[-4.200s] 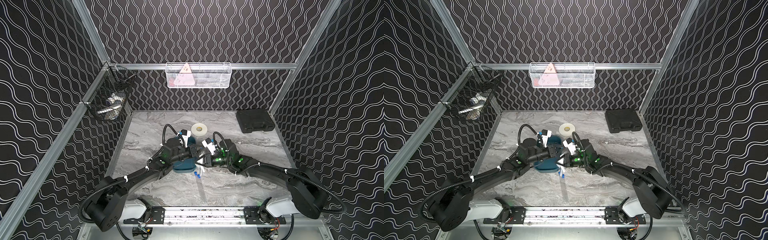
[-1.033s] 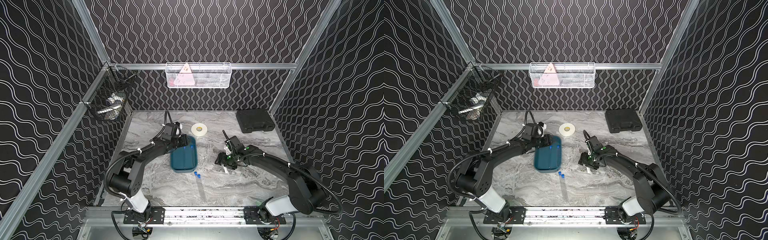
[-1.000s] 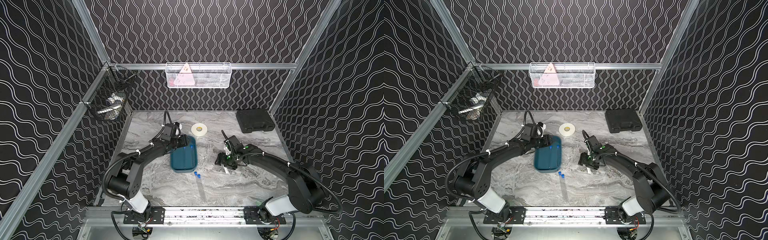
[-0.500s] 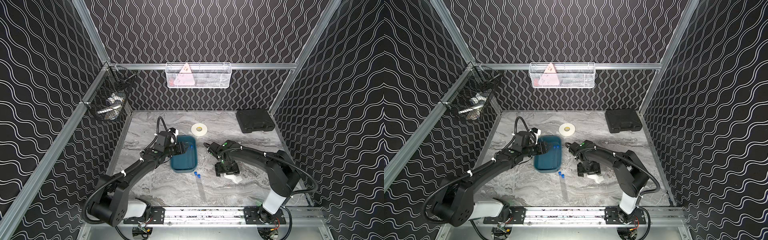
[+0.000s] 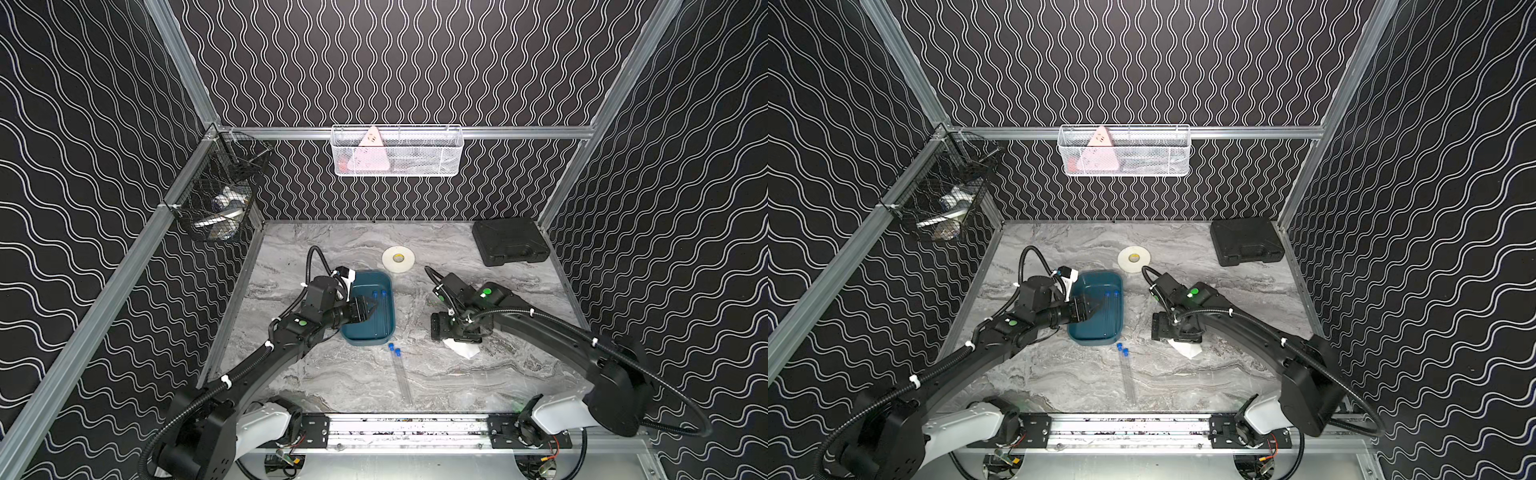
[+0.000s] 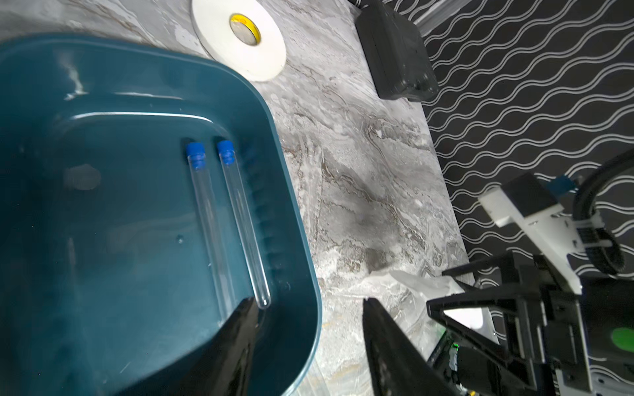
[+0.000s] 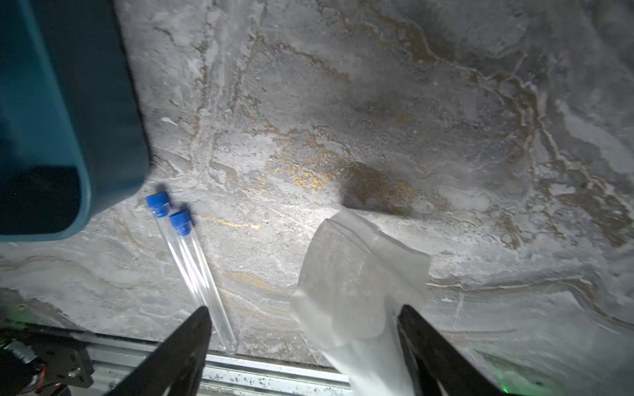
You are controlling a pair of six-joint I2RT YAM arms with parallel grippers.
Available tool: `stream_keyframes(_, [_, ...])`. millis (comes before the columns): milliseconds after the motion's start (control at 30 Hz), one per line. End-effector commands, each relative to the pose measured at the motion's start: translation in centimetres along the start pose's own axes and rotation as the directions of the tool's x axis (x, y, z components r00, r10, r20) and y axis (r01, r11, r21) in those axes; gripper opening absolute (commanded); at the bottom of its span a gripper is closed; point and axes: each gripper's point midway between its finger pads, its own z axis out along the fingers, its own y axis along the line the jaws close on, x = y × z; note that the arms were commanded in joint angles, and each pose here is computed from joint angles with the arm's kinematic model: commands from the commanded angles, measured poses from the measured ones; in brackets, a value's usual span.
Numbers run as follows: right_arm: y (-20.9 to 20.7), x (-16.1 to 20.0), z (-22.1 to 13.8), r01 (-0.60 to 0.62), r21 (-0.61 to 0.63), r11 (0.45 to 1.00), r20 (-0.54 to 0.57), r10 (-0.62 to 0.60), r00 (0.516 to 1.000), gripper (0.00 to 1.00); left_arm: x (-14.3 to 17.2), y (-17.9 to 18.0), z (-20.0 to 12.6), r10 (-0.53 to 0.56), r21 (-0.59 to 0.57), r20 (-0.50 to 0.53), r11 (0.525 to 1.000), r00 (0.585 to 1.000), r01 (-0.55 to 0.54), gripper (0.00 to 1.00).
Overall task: Wipe the exteriors of test tubes
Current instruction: Place the cleaning item at the center of the board.
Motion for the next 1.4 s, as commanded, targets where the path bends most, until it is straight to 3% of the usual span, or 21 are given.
stream_keyframes(0, [3.9, -1.0, -1.0, 0.035, -0.241, 0.970, 0.077, -0.017, 0.997, 0.85, 1.3, -1.6, -0.2, -0.004, 0.079, -0.021, 0.997, 1.000, 0.006, 0.55])
stream_keyframes(133, [4.3, -1.2, -1.9, 0.071, -0.313, 0.947, 0.134, -0.030, 0.991, 0.83, 3.6, -4.1, -0.2, 0.012, 0.198, -0.063, 0.980, 0.998, 0.000, 0.57])
stream_keyframes(467, [5.2, -2.0, -4.7, 0.099, -0.537, 0.838, 0.130, -0.033, 0.991, 0.78, 8.0, -10.4, 2.3, 0.081, 0.414, -0.130, 0.910, 0.988, -0.020, 0.66])
stream_keyframes(667, [5.1, -1.9, -6.2, 0.122, -0.581, 0.804, 0.133, -0.054, 0.990, 0.76, 8.6, -13.9, 4.6, 0.102, 0.515, -0.128, 0.857, 0.986, -0.022, 0.70])
stream_keyframes(833, [4.8, -1.7, -6.8, 0.121, -0.599, 0.792, 0.138, -0.047, 0.989, 0.76, 9.4, -15.7, 6.6, 0.153, 0.533, -0.130, 0.844, 0.980, -0.061, 0.72])
stream_keyframes(967, [4.5, -1.8, -7.3, 0.115, -0.610, 0.784, 0.146, -0.032, 0.989, 0.75, 9.9, -15.7, 8.2, 0.141, 0.521, -0.148, 0.853, 0.979, -0.044, 0.61])
stream_keyframes(1000, [4.4, -1.8, -7.4, 0.115, -0.610, 0.784, 0.148, -0.030, 0.989, 0.75, 10.1, -15.4, 8.5, 0.132, 0.510, -0.149, 0.859, 0.980, -0.038, 0.54])
stream_keyframes(1067, [4.2, -1.9, -7.5, 0.109, -0.609, 0.786, 0.152, -0.020, 0.988, 0.75, 10.1, -14.9, 9.0, 0.114, 0.493, -0.143, 0.869, 0.983, -0.029, 0.25])
stream_keyframes(1133, [4.0, -1.9, -7.7, 0.111, -0.605, 0.788, 0.158, -0.017, 0.987, 0.75, 10.1, -14.4, 9.2, 0.103, 0.482, -0.132, 0.876, 0.986, -0.026, 0.10])
stream_keyframes(1233, [3.6, -2.0, -7.8, 0.105, -0.600, 0.793, 0.162, -0.008, 0.987, 0.74, 10.4, -14.0, 9.3, 0.106, 0.470, -0.136, 0.882, 0.985, -0.030, 0.01])
stream_keyframes(1367, [3.2, -2.2, -7.9, 0.100, -0.587, 0.803, 0.165, -0.002, 0.986, 0.73, 10.5, -14.0, 9.3, 0.107, 0.469, -0.140, 0.883, 0.984, -0.029, 0.01])
